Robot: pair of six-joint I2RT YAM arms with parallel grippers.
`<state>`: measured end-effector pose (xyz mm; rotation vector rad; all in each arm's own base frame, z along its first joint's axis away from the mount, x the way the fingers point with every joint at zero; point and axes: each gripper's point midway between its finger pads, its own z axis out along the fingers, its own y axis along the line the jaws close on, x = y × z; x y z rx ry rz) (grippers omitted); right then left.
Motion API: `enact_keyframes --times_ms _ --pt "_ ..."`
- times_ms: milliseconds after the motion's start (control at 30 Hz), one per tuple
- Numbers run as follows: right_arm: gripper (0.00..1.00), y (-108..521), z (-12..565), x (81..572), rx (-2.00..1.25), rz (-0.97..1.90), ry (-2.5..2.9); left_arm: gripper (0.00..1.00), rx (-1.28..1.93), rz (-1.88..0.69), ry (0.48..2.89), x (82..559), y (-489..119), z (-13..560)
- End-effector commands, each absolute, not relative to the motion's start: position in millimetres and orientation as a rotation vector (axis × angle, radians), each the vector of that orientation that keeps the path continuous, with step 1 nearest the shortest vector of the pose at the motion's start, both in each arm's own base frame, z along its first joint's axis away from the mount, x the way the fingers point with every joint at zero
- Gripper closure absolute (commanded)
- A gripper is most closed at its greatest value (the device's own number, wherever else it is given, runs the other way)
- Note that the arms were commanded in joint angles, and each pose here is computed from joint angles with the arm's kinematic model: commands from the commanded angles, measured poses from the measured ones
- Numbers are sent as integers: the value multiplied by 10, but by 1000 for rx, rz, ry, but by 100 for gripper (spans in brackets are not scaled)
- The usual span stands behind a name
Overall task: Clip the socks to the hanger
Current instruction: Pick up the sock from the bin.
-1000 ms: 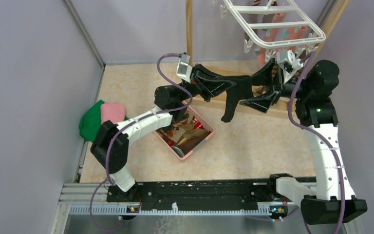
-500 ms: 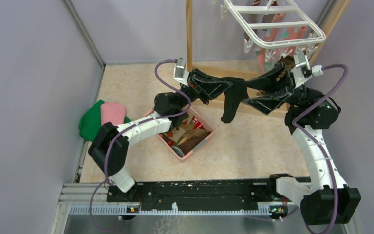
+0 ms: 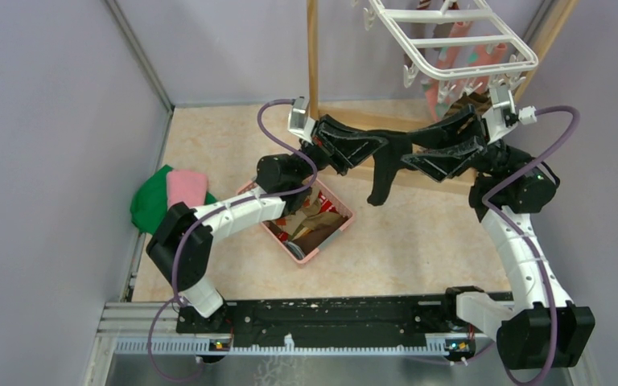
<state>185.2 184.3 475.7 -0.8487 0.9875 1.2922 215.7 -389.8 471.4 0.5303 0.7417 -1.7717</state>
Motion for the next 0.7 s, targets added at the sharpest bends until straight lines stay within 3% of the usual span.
enact_keyframes --times_ms 0,67,267,400,500,600,667 --pt "56 1820 4760 1964 -810 1275 982 100 553 -1791 588 1942 -3769 5018" --pt "66 1825 4749 1958 -817 1274 985 100 551 -1792 590 1945 -3778 5014" --pt "68 1824 4729 1959 -817 1274 991 100 552 -1801 592 1948 -3799 5016" --pt "74 1822 4748 1972 -816 1272 986 100 550 -1811 596 1950 -3812 5005" --pt "83 1831 4752 1973 -821 1274 983 100 555 -1813 602 1950 -3826 4987" --pt "100 1842 4725 1953 -850 1267 987 100 560 -1816 612 1957 -3847 4960" --pt "100 1849 4705 1905 -888 1254 988 96 552 -1808 626 1984 -3852 4928"
